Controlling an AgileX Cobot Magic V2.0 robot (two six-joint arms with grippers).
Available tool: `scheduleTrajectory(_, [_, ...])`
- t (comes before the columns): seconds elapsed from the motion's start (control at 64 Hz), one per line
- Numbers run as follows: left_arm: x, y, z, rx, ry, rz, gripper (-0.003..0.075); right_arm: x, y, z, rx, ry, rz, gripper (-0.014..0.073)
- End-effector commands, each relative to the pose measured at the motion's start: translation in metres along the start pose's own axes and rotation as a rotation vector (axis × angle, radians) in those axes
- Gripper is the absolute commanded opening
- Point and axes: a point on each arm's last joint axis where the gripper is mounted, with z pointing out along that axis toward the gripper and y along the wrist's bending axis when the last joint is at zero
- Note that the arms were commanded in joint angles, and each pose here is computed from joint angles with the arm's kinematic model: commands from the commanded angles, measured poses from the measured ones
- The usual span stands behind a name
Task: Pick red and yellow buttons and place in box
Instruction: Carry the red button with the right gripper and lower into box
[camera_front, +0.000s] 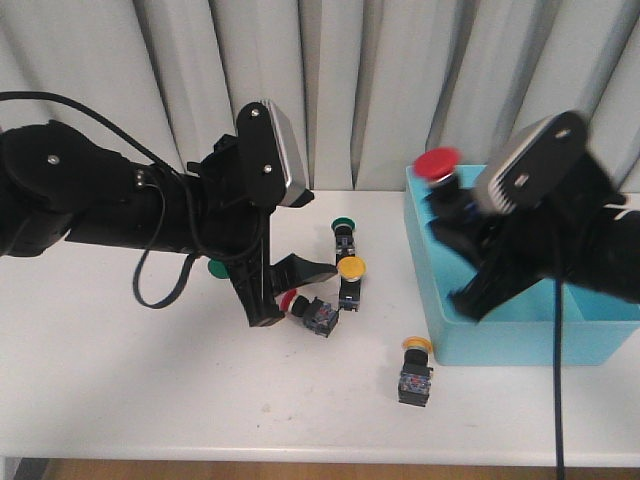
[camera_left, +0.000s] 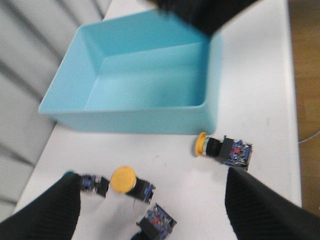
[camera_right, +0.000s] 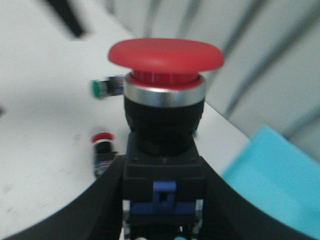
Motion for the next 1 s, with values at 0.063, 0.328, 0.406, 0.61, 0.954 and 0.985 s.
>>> scheduleTrajectory(0.063, [-0.007, 0.008, -0.003, -0.066, -0.012, -0.124, 0.0583, 0.004, -0.051, -0.008, 0.151, 0.027, 0.274, 0.0241])
scheduleTrajectory(0.328, [0.001, 0.004, 0.008, -0.002, 0.023, -0.141, 0.0583, 0.044, -0.111, 0.030, 0.113, 0.317, 0.473, 0.0244])
scheduleTrajectory(0.406, [0.001, 0.003, 0.008, 0.008, 0.025, -0.141, 0.0583, 0.065, -0.130, 0.061, 0.126, 0.467, 0.529, 0.0244])
scheduleTrajectory(0.61, [0.001, 0.003, 0.008, 0.013, 0.026, -0.141, 0.0583, 0.098, -0.153, 0.105, 0.123, 0.668, 0.561, 0.0244])
scheduleTrajectory(0.954, [0.001, 0.002, 0.008, 0.018, 0.027, -0.141, 0.0583, 0.126, -0.155, 0.150, 0.010, 0.806, 0.582, 0.0248])
scheduleTrajectory(0.985, [0.001, 0.002, 0.008, 0.018, 0.027, -0.141, 0.0583, 0.127, -0.153, 0.153, 0.002, 0.811, 0.580, 0.0253])
